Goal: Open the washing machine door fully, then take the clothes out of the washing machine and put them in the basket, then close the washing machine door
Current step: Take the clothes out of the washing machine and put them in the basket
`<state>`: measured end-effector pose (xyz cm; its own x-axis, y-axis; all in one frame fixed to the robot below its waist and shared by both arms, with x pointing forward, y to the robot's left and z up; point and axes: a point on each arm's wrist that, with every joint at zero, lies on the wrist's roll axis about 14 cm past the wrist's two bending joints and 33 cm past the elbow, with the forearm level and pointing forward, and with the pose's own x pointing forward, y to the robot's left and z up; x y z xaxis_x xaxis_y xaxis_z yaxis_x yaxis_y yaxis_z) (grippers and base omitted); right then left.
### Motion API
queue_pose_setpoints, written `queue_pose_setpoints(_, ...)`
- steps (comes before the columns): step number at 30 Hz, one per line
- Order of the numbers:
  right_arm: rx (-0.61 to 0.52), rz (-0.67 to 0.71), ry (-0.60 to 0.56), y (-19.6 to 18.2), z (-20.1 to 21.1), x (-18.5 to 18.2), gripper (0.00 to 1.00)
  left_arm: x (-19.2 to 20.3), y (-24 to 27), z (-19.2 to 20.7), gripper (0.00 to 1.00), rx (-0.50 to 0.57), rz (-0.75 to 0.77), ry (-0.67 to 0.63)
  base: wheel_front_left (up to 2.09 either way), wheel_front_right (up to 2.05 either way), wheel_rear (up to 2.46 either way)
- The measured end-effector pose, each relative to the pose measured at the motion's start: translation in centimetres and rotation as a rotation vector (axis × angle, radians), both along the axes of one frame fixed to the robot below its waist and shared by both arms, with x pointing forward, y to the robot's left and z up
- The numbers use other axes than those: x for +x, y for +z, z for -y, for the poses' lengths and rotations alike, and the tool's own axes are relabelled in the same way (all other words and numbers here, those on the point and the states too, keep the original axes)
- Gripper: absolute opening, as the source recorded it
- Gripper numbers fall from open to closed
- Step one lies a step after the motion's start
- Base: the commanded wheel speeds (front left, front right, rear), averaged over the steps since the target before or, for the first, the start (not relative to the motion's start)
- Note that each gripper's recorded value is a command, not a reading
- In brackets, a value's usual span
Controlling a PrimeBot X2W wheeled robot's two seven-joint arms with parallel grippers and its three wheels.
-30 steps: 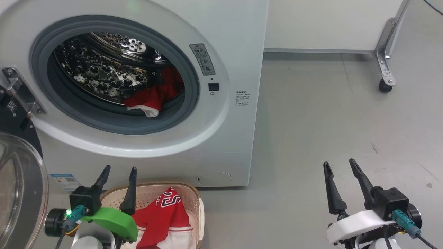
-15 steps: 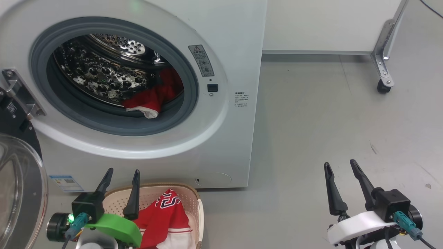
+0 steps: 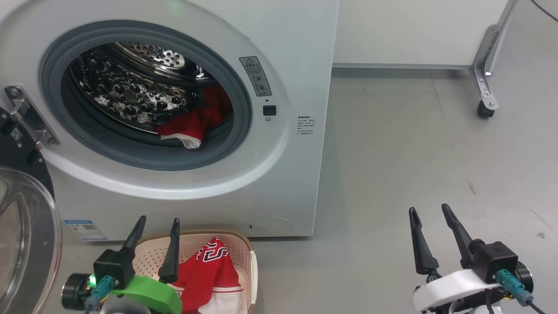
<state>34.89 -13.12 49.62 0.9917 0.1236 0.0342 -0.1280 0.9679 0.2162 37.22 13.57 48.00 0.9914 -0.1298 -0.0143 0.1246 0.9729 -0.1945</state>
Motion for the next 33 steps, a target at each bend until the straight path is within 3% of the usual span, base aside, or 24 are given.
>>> queue_pose_setpoints(33, 0.003, -0.001, -0.005, -0.03, 0.17, -0.11, 1.00, -0.61, -0.12, 0.61, 1.00, -0.001, -0.002, -0.007, 0.00, 0.00, 0.00)
